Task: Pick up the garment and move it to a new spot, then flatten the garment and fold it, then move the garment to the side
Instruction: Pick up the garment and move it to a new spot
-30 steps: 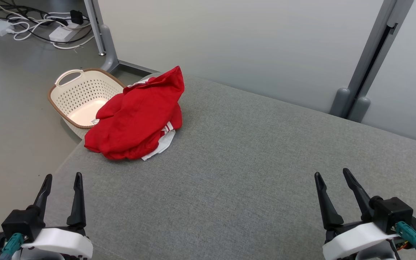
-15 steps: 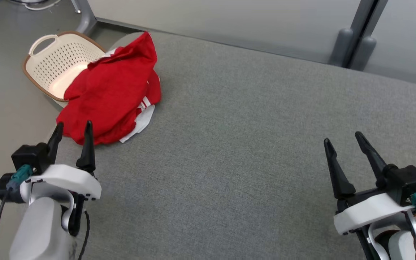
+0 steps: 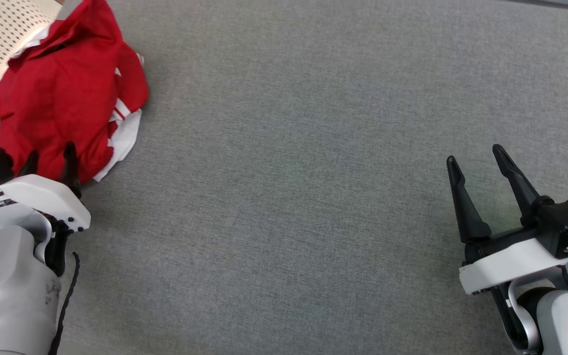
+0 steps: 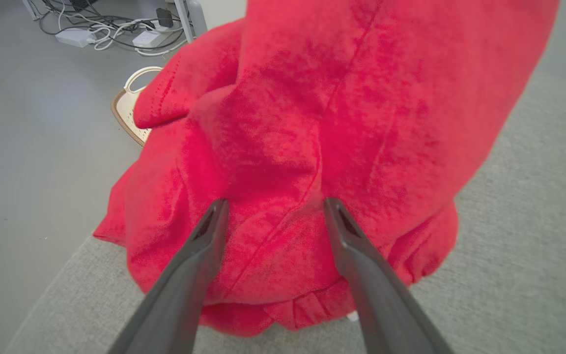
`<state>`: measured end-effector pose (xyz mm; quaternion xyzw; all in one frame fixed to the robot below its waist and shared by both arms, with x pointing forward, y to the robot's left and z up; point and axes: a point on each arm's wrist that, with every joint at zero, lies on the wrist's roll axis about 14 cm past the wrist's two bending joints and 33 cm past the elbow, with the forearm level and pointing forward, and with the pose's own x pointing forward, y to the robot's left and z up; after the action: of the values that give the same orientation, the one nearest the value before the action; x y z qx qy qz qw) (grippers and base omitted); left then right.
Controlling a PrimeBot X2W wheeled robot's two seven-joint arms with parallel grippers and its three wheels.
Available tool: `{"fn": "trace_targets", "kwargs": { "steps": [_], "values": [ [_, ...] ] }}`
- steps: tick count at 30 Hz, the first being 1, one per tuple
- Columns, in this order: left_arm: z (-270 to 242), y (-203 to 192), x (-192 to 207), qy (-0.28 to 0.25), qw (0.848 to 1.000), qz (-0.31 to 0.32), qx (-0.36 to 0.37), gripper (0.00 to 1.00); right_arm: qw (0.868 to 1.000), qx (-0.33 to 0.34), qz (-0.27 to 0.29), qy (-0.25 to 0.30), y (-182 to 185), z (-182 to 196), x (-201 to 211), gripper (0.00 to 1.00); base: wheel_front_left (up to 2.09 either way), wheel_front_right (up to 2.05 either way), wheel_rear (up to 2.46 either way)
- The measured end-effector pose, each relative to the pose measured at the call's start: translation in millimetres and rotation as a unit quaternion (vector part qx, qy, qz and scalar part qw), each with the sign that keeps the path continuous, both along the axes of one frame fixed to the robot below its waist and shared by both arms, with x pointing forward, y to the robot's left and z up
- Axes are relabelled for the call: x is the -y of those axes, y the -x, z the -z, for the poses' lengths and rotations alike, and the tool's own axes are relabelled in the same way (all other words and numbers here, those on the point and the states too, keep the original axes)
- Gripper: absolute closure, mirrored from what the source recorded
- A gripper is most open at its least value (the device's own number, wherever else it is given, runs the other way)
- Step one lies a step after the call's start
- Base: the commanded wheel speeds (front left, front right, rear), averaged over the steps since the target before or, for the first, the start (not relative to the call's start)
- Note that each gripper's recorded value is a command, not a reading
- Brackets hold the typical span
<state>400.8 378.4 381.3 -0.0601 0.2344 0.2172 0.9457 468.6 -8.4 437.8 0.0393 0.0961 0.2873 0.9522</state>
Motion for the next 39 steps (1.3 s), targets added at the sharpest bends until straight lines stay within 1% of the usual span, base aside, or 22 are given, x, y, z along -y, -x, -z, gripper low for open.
{"fn": "trace_targets", "kwargs": {
  "steps": [1,2,8,11,14,20,24,28,30,32,35,39],
  "values": [
    [3,-1,0,0.003,1.000,-0.002,-0.004,0.53,1.000,-0.003,0.003,0.000,0,3,2,0.00,0.00,0.00,0.00],
    [4,-3,-1,-0.001,1.000,0.000,-0.003,1.00,1.000,-0.006,0.005,0.001,-1,5,3,0.00,0.00,0.00,0.00],
    [-27,-12,-19,-0.034,0.999,-0.001,0.042,1.00,1.000,0.001,0.010,-0.004,-1,0,3,0.00,0.00,0.00,0.00],
    [-58,-23,-23,-0.042,0.994,-0.004,0.098,1.00,1.000,0.012,0.012,-0.006,0,-8,3,0.00,0.00,0.00,0.00],
    [-87,-27,-15,-0.050,0.987,0.004,0.153,1.00,1.000,0.024,0.011,-0.009,4,-19,2,0.00,0.00,0.00,0.00],
    [-129,-13,11,-0.079,0.970,0.035,0.228,1.00,0.999,0.047,0.017,-0.018,20,-43,4,0.00,0.00,0.00,0.00],
    [-149,0,46,-0.083,0.956,0.071,0.271,1.00,0.998,0.060,0.027,-0.021,35,-58,12,0.00,0.00,0.00,0.00],
    [-156,12,104,-0.067,0.943,0.135,0.296,1.00,0.997,0.066,0.047,-0.018,54,-66,27,0.00,0.00,0.00,0.00],
    [-161,17,127,-0.060,0.937,0.163,0.303,1.00,0.996,0.074,0.055,-0.019,62,-73,33,0.00,0.00,0.00,0.00],
    [-169,17,150,-0.056,0.928,0.199,0.309,1.00,0.994,0.085,0.065,-0.023,66,-84,38,0.00,0.00,0.00,0.00],
    [-173,12,194,-0.037,0.915,0.256,0.310,1.00,0.992,0.092,0.082,-0.025,71,-90,51,0.00,0.00,0.00,0.00],
    [-174,6,259,-0.002,0.889,0.341,0.306,1.00,0.988,0.099,0.115,-0.025,75,-96,73,0.00,0.00,0.00,0.00]
  ]
}}
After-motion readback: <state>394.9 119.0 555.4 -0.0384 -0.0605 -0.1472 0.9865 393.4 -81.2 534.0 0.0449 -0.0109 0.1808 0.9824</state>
